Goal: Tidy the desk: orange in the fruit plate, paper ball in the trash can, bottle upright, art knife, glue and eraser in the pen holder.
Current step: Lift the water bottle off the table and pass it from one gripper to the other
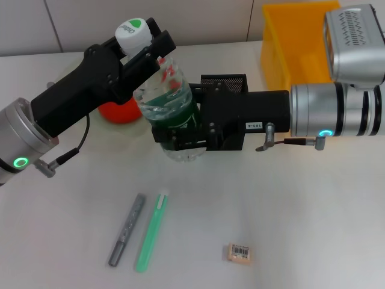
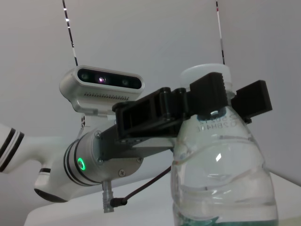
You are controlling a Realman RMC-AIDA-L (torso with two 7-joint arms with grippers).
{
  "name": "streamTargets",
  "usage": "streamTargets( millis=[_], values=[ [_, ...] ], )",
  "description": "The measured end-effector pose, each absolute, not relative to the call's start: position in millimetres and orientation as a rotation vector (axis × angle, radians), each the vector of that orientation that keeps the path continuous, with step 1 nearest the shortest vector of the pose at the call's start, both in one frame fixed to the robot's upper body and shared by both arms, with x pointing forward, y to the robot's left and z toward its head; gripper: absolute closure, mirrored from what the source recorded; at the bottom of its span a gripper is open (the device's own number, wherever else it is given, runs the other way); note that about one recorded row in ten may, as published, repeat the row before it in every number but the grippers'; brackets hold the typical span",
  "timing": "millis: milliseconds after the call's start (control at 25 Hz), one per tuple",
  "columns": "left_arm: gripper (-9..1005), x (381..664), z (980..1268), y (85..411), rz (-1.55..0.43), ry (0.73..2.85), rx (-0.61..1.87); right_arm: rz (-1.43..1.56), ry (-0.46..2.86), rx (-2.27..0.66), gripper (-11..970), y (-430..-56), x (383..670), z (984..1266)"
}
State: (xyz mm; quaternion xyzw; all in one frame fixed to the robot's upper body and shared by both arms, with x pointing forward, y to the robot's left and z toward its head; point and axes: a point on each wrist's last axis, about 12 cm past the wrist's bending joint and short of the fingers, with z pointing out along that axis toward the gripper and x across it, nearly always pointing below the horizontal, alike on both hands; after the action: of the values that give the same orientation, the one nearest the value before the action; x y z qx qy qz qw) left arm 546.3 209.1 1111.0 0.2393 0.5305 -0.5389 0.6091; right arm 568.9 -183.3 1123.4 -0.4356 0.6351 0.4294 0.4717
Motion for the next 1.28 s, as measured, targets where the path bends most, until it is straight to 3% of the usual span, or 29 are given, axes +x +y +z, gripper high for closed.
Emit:
streamTargets(
  millis=[1280],
  values=[
    [565,545,1107,213,-1.214,1.237,0.552,1.034,1.574,-1.054,193,-193,558,1117]
  ],
)
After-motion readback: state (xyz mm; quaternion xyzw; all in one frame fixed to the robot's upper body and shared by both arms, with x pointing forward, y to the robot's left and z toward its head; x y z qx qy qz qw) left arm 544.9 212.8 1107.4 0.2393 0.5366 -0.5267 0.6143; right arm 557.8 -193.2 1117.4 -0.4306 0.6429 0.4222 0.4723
